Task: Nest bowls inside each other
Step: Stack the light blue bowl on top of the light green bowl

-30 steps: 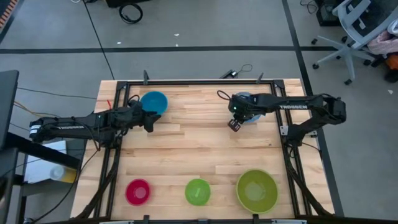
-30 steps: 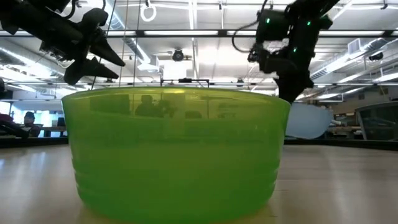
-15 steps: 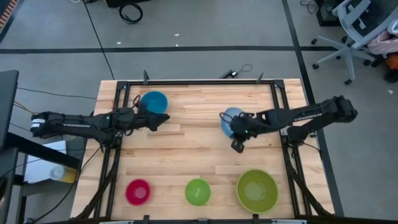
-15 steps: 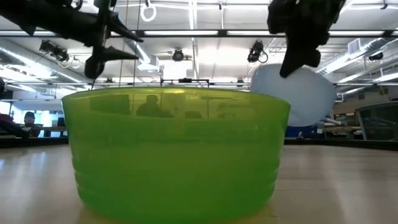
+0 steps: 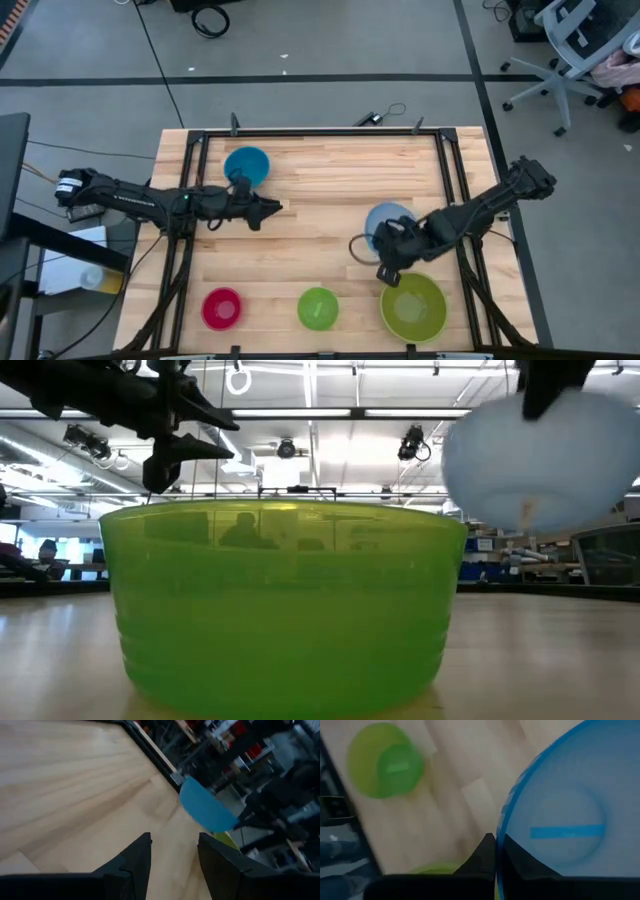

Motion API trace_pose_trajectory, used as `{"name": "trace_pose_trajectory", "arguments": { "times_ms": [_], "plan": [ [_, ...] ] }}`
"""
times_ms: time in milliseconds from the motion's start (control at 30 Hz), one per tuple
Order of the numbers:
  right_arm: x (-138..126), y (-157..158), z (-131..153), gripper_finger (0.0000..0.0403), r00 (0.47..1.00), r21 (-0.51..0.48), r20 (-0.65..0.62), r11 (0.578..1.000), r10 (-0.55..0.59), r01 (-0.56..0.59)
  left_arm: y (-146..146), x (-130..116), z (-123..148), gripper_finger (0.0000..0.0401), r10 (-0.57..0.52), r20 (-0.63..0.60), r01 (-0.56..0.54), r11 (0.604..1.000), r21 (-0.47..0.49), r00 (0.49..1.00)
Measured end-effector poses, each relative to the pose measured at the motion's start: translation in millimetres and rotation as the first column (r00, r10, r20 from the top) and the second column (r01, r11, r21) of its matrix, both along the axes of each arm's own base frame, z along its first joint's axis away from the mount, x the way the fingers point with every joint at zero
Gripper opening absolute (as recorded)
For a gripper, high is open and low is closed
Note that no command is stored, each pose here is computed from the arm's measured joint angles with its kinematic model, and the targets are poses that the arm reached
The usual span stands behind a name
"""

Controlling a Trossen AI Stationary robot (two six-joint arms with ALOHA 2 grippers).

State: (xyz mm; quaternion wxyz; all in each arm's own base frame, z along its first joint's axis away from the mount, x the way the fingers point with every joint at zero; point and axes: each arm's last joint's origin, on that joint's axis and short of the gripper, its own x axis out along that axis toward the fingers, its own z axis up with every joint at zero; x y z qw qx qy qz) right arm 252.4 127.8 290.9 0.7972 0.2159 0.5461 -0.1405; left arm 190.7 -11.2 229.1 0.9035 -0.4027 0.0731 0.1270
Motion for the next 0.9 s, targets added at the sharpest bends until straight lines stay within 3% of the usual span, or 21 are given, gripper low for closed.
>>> {"name": "trace_pose_trajectory", "arguments": {
  "times_ms": [233, 400, 767, 900],
  "plan": [
    [6, 59, 19, 0.0011, 0.997, 0.067, -0.079, 0.998, -0.01, 0.015, -21, 0, -4, 0.016, -0.116, -0.033, 0.118, 0.992, 0.049, 0.993],
    [4, 93, 16, 0.0011, 0.989, 0.058, -0.143, 0.997, -0.044, 0.053, -25, 0, -6, 0.016, -0.113, -0.056, 0.119, 0.985, 0.121, 0.992],
    [-20, 134, 4, 0.0011, 0.956, 0.081, -0.21, 0.971, -0.205, 0.226, -30, -1, -5, 0.016, -0.132, -0.051, 0.138, 0.983, 0.124, 0.99],
    [-18, 145, -9, 0.004, 0.946, 0.063, -0.219, 0.965, -0.237, 0.256, -31, -1, -5, 0.016, -0.139, -0.048, 0.144, 0.983, 0.111, 0.989]
  ]
}}
